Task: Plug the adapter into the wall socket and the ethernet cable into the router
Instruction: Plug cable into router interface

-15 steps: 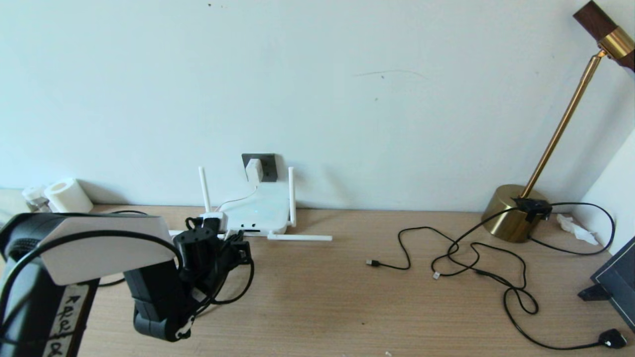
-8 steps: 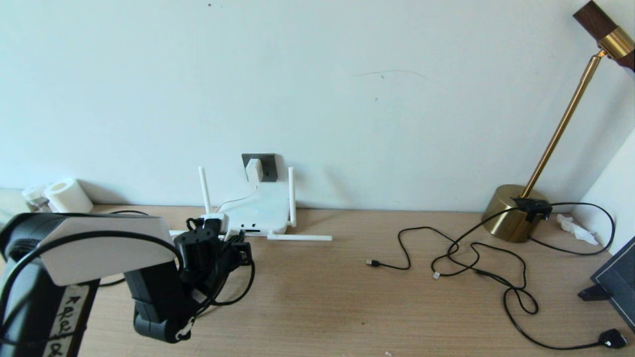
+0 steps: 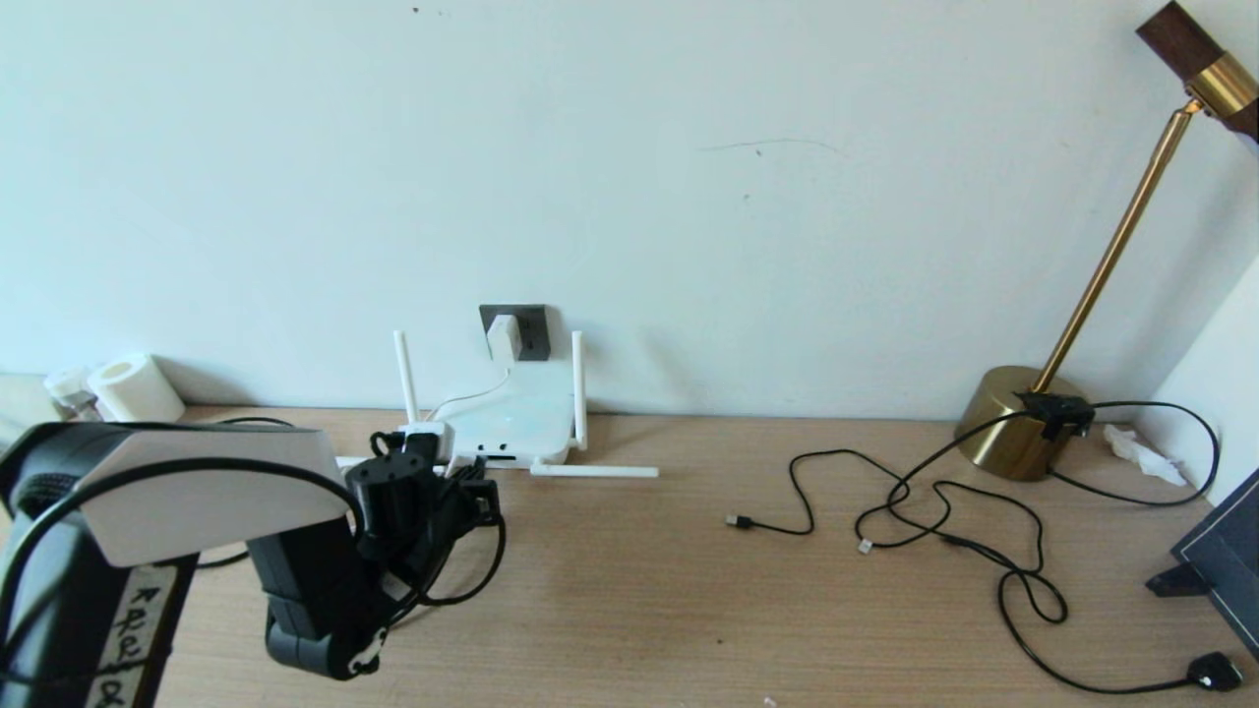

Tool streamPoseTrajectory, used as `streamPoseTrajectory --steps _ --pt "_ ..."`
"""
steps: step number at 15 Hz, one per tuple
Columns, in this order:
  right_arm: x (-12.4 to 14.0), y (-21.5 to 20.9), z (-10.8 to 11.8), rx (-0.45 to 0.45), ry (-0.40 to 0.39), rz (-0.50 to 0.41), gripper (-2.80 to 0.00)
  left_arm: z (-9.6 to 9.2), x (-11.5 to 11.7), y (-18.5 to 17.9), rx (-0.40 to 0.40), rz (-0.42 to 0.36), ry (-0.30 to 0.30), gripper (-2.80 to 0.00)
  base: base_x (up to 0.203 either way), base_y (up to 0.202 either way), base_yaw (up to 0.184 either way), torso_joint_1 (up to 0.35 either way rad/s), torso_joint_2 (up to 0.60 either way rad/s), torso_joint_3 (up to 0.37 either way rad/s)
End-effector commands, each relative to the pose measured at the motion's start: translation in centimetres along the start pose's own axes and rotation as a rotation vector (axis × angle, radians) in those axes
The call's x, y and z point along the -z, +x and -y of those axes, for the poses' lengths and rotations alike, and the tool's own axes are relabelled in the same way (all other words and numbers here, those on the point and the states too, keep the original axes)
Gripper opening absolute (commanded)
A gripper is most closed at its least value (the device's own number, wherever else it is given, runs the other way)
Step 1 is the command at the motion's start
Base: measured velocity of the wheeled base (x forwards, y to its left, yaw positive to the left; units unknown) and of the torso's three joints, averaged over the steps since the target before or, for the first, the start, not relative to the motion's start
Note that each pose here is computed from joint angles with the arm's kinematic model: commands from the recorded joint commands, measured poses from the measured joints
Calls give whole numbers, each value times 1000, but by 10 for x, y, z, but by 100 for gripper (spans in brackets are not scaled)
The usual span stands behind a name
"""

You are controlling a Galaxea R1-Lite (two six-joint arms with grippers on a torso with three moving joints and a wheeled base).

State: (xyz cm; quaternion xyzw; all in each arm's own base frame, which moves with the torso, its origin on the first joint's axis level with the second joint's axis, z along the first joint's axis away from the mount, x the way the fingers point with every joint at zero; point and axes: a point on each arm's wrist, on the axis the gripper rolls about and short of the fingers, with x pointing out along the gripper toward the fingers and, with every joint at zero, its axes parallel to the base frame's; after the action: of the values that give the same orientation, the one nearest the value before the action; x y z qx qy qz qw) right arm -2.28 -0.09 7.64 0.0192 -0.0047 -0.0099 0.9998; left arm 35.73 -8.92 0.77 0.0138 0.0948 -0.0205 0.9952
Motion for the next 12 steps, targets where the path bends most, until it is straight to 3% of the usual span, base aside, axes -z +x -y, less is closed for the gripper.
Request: streamPoseTrajectory --steps 1,12 --pt "0 0 0 0 0 -1 0 0 -2 0 -1 11 -3 -280 0 0 0 0 0 0" --pt "0 0 0 0 0 -1 0 0 -2 0 -3 14 -4 -280 0 0 0 0 0 0"
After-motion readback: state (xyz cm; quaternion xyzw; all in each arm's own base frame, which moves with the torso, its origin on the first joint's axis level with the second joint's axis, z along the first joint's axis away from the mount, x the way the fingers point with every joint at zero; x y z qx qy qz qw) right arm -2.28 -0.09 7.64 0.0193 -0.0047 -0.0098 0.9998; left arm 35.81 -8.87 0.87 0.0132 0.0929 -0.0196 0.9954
